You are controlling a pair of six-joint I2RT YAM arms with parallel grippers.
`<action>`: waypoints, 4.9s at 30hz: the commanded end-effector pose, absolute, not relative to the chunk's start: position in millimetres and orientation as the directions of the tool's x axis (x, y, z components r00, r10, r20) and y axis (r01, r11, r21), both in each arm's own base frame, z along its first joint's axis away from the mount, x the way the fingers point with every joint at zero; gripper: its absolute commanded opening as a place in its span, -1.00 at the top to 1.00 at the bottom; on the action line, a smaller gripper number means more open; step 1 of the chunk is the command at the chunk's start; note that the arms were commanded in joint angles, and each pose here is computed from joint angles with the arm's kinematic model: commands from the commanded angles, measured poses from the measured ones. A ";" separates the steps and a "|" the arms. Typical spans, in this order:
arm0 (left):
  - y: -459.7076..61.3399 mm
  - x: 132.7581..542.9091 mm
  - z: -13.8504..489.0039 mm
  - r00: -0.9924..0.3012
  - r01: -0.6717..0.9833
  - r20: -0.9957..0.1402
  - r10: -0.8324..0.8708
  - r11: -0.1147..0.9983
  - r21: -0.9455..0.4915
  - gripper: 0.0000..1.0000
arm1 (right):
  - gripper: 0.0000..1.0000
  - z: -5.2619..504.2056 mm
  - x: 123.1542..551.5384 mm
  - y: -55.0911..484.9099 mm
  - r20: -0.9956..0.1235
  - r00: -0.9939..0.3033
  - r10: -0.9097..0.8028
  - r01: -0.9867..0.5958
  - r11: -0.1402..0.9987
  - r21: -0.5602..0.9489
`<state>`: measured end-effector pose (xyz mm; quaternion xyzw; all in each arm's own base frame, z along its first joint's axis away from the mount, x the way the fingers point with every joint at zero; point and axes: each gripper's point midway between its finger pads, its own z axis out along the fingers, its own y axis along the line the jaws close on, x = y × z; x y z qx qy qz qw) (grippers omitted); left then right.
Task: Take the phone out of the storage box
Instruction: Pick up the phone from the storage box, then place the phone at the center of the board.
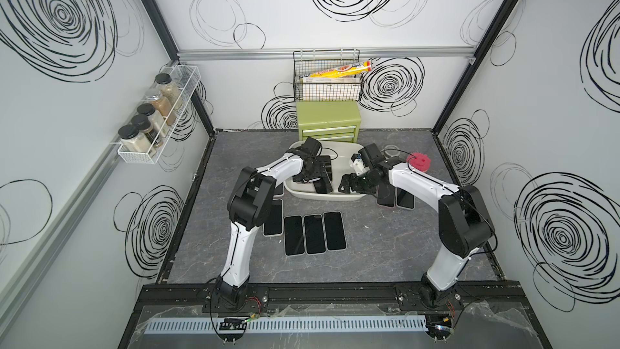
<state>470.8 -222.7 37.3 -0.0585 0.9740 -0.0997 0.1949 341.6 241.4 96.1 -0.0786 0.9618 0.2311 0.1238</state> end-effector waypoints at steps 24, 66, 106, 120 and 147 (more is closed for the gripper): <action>-224.3 435.4 188.5 -0.786 0.220 -0.615 -0.064 0.901 -0.374 0.02 | -0.81 200.2 410.1 264.6 -0.324 -0.935 0.141 -0.194 0.561 0.805; -247.5 383.0 214.5 -0.750 0.327 -0.654 -0.105 0.801 -0.503 -0.46 | 0.89 192.4 393.8 353.3 -0.201 -0.980 0.002 -0.183 0.402 0.897; -167.2 419.9 224.7 -0.726 0.203 -0.627 -0.284 0.782 -0.590 -0.98 | 1.00 66.0 244.1 210.6 -0.021 -1.000 -0.009 -0.021 0.760 0.650; -164.6 411.3 211.9 -0.738 0.187 -0.613 -0.284 0.786 -0.589 -0.98 | 1.00 31.9 232.4 225.2 0.017 -0.998 -0.059 -0.031 0.720 0.693; -166.3 408.1 195.2 -0.755 0.187 -0.605 -0.253 0.801 -0.568 -0.98 | 0.20 -6.2 182.7 207.2 0.147 -0.987 -0.060 0.048 0.768 0.639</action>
